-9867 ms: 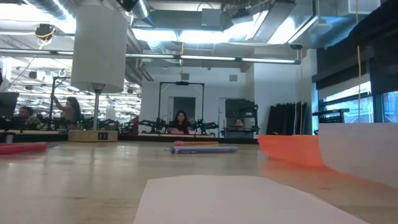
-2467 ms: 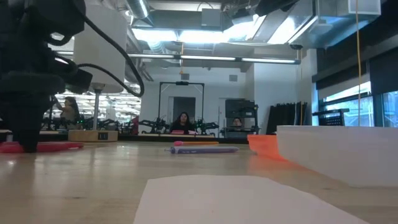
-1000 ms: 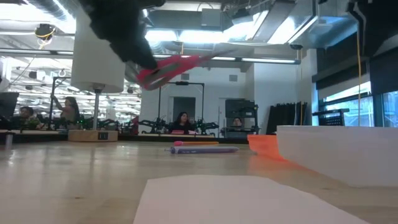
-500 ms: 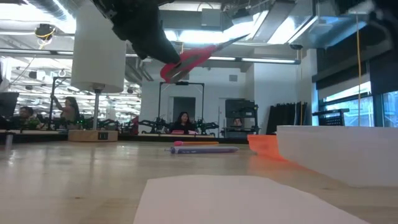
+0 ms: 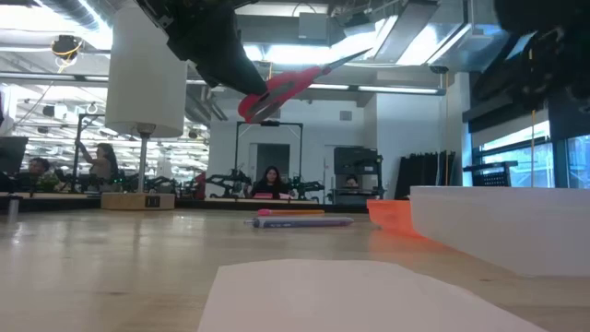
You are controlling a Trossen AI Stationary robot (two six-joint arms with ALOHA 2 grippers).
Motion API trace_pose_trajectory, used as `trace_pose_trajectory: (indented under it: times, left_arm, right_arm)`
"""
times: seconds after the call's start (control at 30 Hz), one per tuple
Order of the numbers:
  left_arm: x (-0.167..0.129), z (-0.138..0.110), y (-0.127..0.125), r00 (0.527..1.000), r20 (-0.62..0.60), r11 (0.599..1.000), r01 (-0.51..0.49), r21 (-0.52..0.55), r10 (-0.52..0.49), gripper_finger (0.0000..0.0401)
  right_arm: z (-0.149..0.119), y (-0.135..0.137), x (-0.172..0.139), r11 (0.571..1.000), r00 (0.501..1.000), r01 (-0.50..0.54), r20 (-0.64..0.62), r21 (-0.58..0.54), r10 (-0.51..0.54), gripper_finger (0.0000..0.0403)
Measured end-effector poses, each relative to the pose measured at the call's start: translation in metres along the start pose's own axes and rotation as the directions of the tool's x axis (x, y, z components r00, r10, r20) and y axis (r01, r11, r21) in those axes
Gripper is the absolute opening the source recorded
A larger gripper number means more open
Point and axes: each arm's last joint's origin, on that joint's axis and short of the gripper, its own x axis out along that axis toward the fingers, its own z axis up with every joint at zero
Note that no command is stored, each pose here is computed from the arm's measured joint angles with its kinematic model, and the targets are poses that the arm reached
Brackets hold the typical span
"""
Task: Pack school essentials
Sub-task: Put the red scissors into the orange supply box
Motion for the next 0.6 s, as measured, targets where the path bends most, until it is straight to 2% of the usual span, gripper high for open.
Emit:
trace_pose_trajectory:
  times: [0.27,0.4,0.6]
  left_arm:
    - [0.0,-0.0003,0.0001,1.0,-0.003,1.0,-0.001,0.025,0.001,0.0009]
    - [0.0,-0.0004,0.0001,1.0,-0.004,0.999,0.0,0.052,0.0,0.0009]
    - [0.0,-0.0007,0.0001,1.0,-0.008,0.998,0.001,0.068,-0.001,0.0009]
  right_arm:
    - [0.0082,0.0023,0.007,0.993,0.996,-0.079,-0.02,0.091,0.082,0.0101]
    - [0.0082,0.0024,0.0072,0.985,0.996,-0.078,-0.019,0.152,0.082,0.0101]
    - [0.0104,0.002,0.0072,0.986,0.997,-0.06,0.054,0.156,0.052,0.0101]
